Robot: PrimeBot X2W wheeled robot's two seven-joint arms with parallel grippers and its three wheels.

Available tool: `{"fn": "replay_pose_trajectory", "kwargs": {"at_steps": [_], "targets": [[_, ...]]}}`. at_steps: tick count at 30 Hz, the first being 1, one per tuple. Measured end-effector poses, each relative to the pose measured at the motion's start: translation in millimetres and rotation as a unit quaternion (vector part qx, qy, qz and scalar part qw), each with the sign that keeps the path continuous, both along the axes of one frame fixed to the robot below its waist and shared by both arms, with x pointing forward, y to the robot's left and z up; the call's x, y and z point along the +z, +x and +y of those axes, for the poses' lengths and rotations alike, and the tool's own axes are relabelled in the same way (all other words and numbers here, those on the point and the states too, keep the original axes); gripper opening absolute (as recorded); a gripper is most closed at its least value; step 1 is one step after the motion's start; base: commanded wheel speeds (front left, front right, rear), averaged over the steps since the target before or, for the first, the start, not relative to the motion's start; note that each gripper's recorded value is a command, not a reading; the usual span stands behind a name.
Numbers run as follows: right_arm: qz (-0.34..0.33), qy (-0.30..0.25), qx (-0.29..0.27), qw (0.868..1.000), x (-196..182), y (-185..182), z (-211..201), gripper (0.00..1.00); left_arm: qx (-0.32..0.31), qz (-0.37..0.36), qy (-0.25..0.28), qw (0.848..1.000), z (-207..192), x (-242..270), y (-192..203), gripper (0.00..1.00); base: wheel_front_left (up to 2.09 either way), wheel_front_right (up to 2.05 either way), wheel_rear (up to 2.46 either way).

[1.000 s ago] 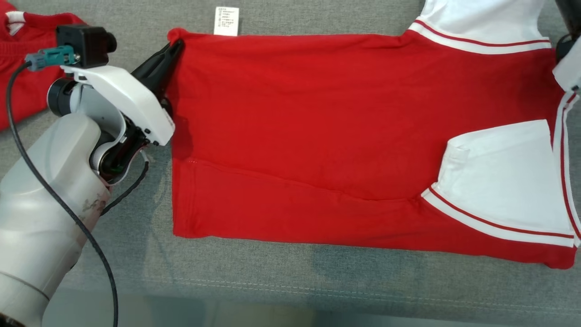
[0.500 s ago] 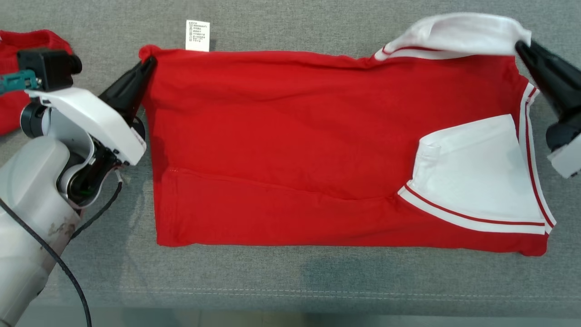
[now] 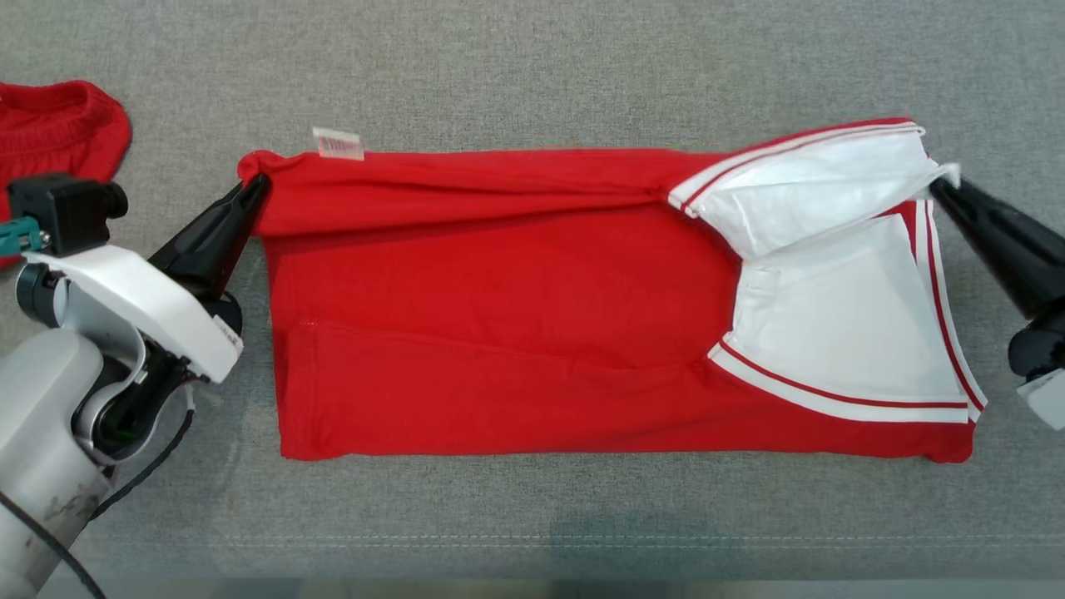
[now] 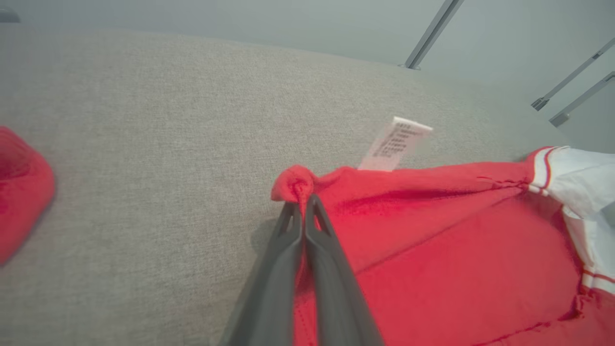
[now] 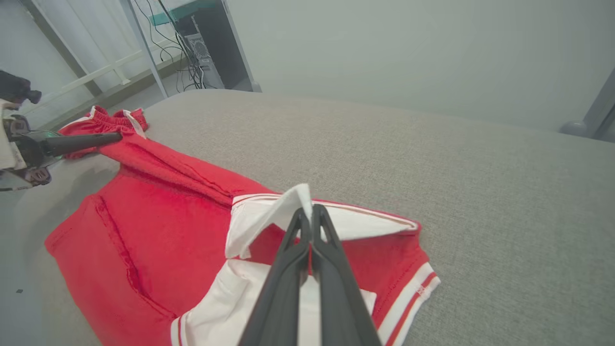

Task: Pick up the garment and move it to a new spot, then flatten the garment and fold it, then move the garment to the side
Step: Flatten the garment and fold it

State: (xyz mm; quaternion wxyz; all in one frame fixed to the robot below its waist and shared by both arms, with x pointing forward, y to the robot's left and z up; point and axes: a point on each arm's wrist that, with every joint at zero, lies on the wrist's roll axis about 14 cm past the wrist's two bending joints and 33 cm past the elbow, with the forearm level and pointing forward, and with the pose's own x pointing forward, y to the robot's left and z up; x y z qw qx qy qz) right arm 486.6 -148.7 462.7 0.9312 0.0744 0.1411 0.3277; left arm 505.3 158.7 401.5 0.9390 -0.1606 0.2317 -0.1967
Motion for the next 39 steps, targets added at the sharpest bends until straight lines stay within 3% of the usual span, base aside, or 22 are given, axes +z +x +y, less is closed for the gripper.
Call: {"fn": "replay_pose_trajectory", "kwargs": {"at_steps": [6, 20, 28, 29, 30, 31, 35, 39], "targets": [[-0.017, 0.041, -0.023, 0.999, 25.0, -7.1, -5.6, 0.00, 0.001, -0.011, 0.002, 1.000, 1.8, 9.5, -10.1, 0.00, 0.00, 0.00, 0.00], [0.078, 0.084, -0.083, 0.990, -18.1, -79.1, -12.7, 0.00, 0.033, 0.052, -0.037, 0.997, -3.1, -9.4, -59.6, 0.00, 0.00, 0.00, 0.00], [0.100, 0.099, -0.098, 0.985, -29.5, -95.8, -7.7, 0.00, 0.045, 0.056, -0.036, 0.997, -0.8, -12.6, -65.7, 0.00, 0.00, 0.00, 0.00], [0.108, 0.096, -0.100, 0.984, -34.4, -99.1, -8.2, 0.00, 0.045, 0.057, -0.037, 0.997, -1.5, -13.5, -66.4, 0.41, 0.00, 0.00, 0.00], [0.118, 0.098, -0.105, 0.983, -39.2, -101.8, -8.9, 0.39, 0.049, 0.061, -0.036, 0.996, -1.4, -15.5, -67.6, 1.00, 0.00, 0.00, 0.00], [0.126, 0.102, -0.111, 0.981, -42.9, -104.7, -8.7, 1.00, 0.053, 0.065, -0.038, 0.996, -1.9, -17.7, -69.6, 1.00, 0.00, 0.00, 0.00], [0.129, 0.104, -0.121, 0.979, -45.4, -106.0, -10.1, 1.00, 0.066, 0.052, -0.030, 0.996, -0.7, -14.7, -67.8, 1.00, 0.00, 0.00, 0.00], [0.095, 0.116, -0.140, 0.979, -29.3, -96.5, -15.6, 1.00, 0.095, 0.005, 0.016, 0.995, 14.8, 0.2, -59.0, 1.00, 0.00, 0.00, 0.00]]}}
